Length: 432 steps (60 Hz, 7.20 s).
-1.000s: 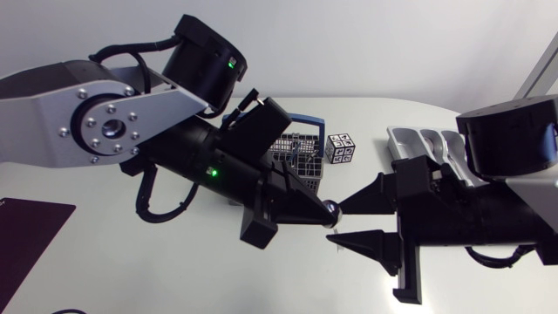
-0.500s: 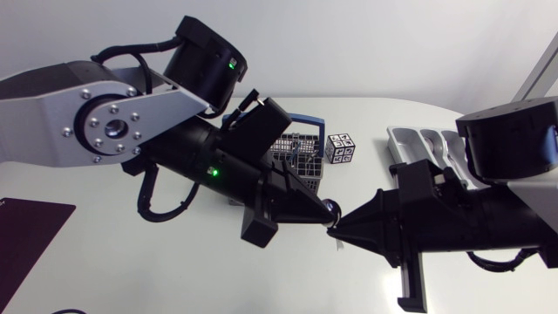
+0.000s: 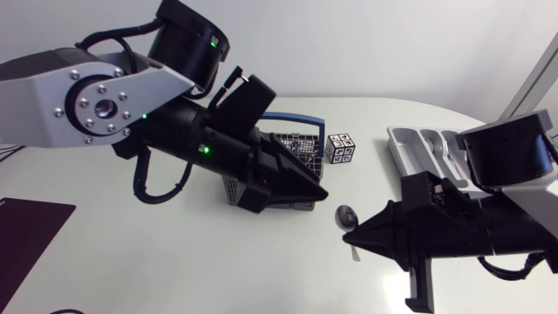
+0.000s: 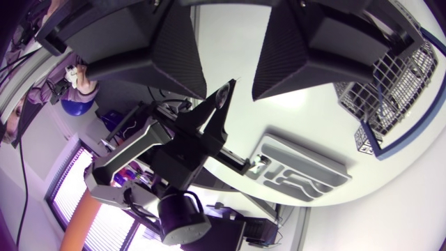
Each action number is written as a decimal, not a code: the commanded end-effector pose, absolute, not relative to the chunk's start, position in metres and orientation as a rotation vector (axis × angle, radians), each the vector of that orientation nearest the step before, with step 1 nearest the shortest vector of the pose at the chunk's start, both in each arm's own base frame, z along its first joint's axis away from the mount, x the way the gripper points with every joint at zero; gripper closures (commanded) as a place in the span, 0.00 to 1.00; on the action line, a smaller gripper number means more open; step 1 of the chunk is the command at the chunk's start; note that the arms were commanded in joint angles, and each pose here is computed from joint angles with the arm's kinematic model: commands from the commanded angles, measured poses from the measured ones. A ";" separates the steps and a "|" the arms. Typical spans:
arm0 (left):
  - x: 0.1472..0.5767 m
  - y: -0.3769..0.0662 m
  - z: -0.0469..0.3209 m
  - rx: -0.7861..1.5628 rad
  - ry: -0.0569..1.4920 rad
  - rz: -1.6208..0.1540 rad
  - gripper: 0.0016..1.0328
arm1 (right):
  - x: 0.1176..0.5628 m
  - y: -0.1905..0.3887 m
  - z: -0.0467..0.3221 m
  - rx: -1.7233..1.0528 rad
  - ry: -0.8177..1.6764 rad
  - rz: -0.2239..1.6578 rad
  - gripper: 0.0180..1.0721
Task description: Transfer all utensils from the basket to the drawer tray.
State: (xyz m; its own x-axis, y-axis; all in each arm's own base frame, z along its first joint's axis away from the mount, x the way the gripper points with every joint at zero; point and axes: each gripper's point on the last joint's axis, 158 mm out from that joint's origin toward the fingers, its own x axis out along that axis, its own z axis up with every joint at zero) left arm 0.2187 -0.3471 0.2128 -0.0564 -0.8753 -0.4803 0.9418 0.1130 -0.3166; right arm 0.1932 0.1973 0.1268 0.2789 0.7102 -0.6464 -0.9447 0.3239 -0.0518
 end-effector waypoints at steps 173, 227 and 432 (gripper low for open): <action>0.411 -0.339 0.100 0.527 0.361 -0.744 0.74 | 0.278 -0.102 0.039 -0.896 0.777 0.384 0.05; 0.404 -0.329 0.158 0.481 0.279 -0.732 0.97 | 0.271 -0.041 0.050 -0.913 0.737 0.457 0.05; 0.372 -0.309 0.252 -0.056 0.537 -0.992 0.48 | 0.318 0.093 0.130 -0.177 0.815 0.701 0.95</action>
State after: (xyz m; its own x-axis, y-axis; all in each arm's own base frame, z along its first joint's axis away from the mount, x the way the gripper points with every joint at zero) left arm 0.3698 -0.3079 0.2599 0.4131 -0.8229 -0.3901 0.7761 0.5423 -0.3218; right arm 0.3148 0.1170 0.1436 0.4764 0.5422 -0.6922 -0.6754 0.7297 0.1067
